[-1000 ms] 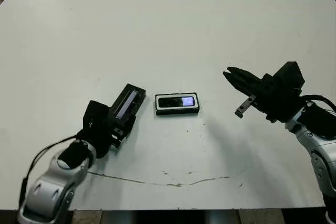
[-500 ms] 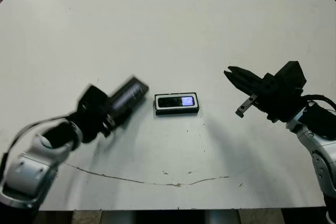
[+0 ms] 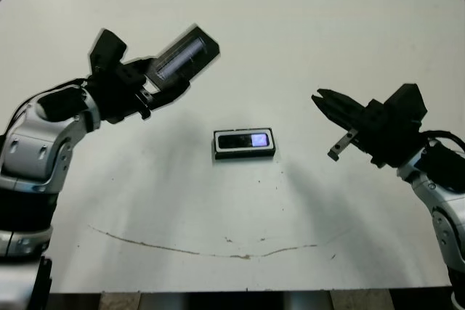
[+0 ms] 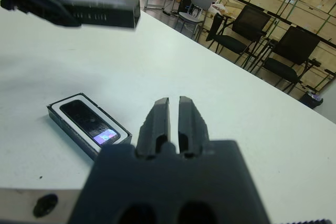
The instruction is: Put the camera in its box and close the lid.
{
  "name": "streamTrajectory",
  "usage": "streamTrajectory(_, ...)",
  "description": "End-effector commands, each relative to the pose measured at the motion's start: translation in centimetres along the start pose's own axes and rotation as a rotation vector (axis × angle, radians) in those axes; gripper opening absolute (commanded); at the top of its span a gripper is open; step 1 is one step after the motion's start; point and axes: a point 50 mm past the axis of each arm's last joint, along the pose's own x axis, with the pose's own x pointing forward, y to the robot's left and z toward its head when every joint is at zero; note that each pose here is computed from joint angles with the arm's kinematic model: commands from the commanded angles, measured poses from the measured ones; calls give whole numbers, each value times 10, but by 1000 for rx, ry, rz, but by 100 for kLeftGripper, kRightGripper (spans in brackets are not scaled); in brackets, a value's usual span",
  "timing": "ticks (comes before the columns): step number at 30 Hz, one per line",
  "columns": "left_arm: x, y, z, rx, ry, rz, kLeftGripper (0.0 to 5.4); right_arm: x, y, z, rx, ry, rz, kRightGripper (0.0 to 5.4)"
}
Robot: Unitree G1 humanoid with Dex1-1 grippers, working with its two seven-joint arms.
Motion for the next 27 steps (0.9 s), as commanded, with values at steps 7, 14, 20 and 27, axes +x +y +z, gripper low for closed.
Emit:
streamTrajectory(7,17,18,-22,-28,145,-271,278,-2,-1,-5,16,27,-2,0)
streamTrajectory(14,21,18,-32,-97,162,-397,277,-1,-1,-7,22,22,2,0)
streamTrajectory(20,24,13,-41,-127,158,-455,277,-1,-1,-6,18,30,0,0)
streamTrajectory(27,27,2,-54,-178,161,-495,278,-2,-1,-6,17,43,-4,0)
